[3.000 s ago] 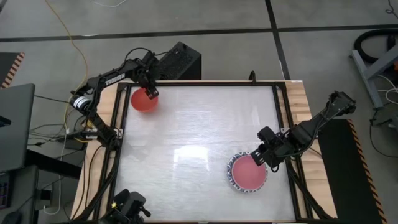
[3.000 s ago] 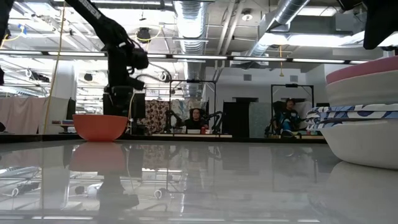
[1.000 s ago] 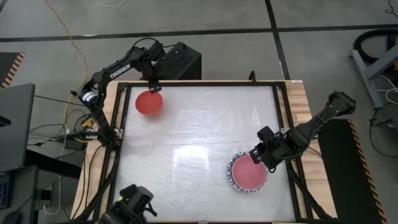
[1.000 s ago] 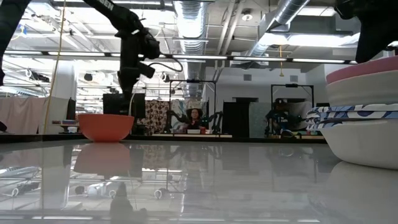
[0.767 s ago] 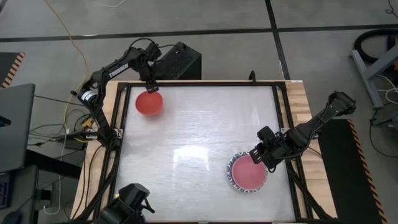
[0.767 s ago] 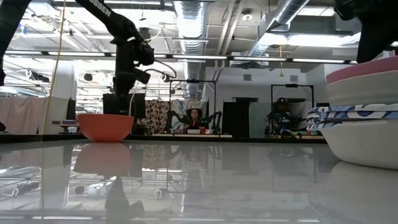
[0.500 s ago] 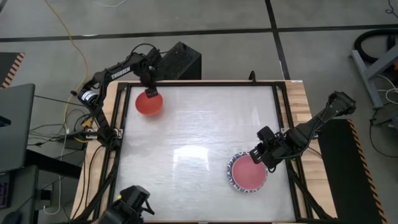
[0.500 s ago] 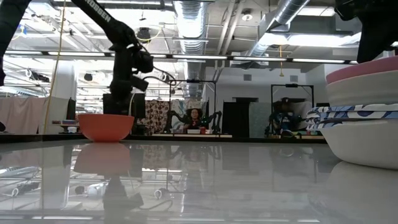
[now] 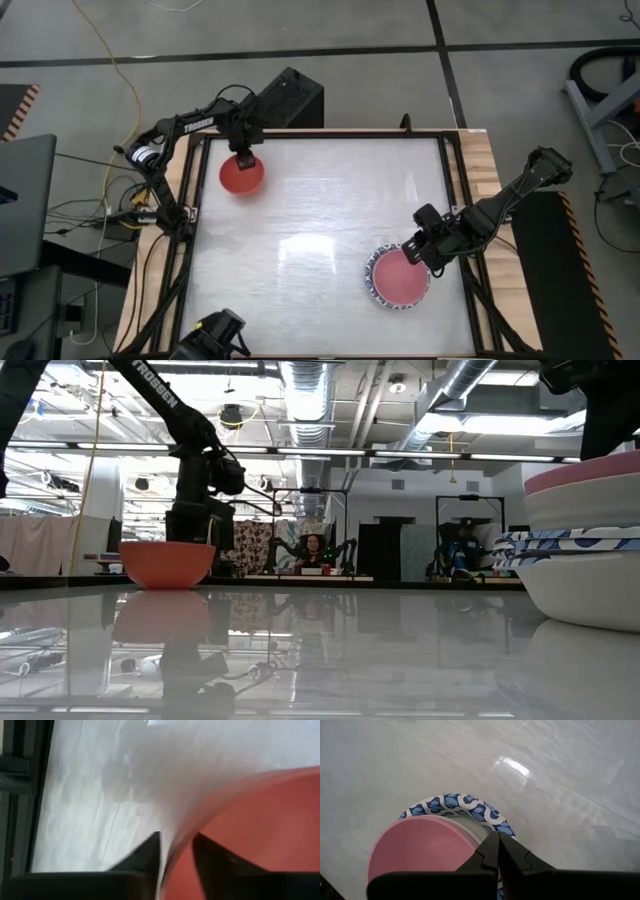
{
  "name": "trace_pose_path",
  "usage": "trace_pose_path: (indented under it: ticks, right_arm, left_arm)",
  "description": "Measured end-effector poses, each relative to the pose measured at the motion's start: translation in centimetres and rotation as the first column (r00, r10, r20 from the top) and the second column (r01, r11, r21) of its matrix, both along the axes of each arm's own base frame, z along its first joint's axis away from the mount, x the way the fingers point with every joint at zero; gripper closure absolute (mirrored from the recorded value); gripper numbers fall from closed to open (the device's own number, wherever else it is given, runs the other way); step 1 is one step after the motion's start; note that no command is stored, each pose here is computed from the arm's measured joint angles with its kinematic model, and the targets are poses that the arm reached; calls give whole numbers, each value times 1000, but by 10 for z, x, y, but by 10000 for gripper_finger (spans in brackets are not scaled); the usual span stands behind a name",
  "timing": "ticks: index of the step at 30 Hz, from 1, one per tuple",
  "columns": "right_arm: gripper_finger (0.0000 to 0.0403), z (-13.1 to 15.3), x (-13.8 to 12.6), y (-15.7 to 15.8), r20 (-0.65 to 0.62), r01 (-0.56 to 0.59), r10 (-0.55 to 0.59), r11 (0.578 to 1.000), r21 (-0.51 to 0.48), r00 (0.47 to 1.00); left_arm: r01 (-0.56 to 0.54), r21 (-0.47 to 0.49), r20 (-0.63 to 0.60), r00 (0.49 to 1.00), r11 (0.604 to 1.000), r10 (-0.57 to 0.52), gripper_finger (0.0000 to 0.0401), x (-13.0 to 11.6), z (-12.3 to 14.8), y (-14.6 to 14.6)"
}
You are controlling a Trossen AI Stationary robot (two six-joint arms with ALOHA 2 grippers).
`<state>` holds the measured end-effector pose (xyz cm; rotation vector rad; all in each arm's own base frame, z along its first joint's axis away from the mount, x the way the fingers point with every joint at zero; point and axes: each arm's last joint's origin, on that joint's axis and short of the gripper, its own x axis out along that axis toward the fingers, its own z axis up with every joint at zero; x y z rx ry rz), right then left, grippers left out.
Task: Nest bowls inside each other by size order
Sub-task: Stack the orange bowl on top of the pink bowl
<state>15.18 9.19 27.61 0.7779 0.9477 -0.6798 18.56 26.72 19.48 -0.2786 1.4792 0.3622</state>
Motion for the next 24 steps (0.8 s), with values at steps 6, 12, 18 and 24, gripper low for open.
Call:
trace_pose_path:
  ticks: [6, 12, 18, 24]
  right_arm:
    - [377, 1, 2, 1, 26, 3, -4, 1000, 18, 1000]
    - [377, 2, 7, 2, 65, 18, -20, 999, 43, 998]
    - [377, 6, 20, -11, 150, 177, -191, 979, 100, 970]
    - [377, 15, 44, -33, 328, 233, -237, 971, 52, 914]
  left_arm:
    - [-143, -9, 28, 989, 990, 143, 393, 4, 0, -1]
    - [-411, -75, 72, 907, 909, 416, 400, 6, 5, -2]
    - [-437, -138, 97, 887, 889, 452, 401, 20, 17, -22]
    - [-411, -124, 208, 879, 903, 428, 401, 49, 40, -55]
